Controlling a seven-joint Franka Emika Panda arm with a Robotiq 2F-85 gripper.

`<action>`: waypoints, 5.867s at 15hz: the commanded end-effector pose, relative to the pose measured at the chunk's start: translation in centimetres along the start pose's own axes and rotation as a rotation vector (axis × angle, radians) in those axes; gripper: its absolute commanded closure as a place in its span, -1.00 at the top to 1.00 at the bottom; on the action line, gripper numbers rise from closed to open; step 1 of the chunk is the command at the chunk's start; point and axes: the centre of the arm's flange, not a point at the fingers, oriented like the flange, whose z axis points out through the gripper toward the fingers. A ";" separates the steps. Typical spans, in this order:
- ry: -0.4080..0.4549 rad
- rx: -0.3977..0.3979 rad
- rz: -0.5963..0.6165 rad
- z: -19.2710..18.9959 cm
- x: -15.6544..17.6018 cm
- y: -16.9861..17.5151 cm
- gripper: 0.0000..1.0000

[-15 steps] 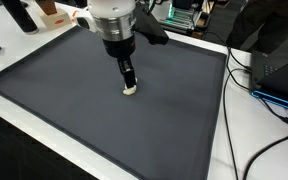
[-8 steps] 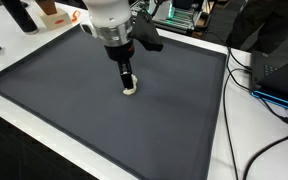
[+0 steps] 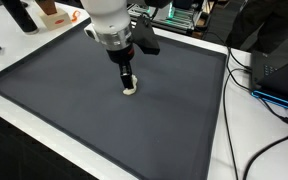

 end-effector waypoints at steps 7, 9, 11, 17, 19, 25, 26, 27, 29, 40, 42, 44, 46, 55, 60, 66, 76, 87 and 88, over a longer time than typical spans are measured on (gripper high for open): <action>0.001 0.037 0.022 2.5 0.2 0.5 0.91; -0.002 0.035 0.021 2.9 0.2 0.4 0.87; -0.007 0.034 0.022 3.2 0.2 0.4 0.39; -0.010 0.038 0.026 3.2 0.2 0.2 -0.40; -0.010 0.037 0.026 3.1 0.2 0.1 -0.68; -0.002 0.023 0.039 3.0 0.3 0.0 -0.95; -0.009 0.027 0.044 3.0 0.3 0.0 -0.91; 0.005 0.019 0.045 3.1 0.4 0.0 -0.94; 0.003 0.017 0.039 3.1 0.3 0.0 -0.92; -0.013 0.025 0.023 2.8 0.2 -0.2 0.11; -0.026 0.032 0.012 2.7 0.1 -0.2 0.41; -0.032 0.039 0.004 2.6 -0.1 -0.3 0.68; -0.032 0.043 0.000 2.3 -0.3 -0.4 0.97; 0.003 0.064 -0.206 -1.9 -0.8 0.5 1.00; 0.011 0.129 -0.459 -5.3 -0.2 2.6 1.00; -0.019 0.347 -0.666 -6.3 2.7 6.6 1.00; -0.188 0.675 -0.576 -0.2 7.0 12.5 1.00; -0.340 0.735 -0.413 5.1 8.3 14.8 1.00; -0.353 0.737 -0.398 5.3 8.3 14.8 1.00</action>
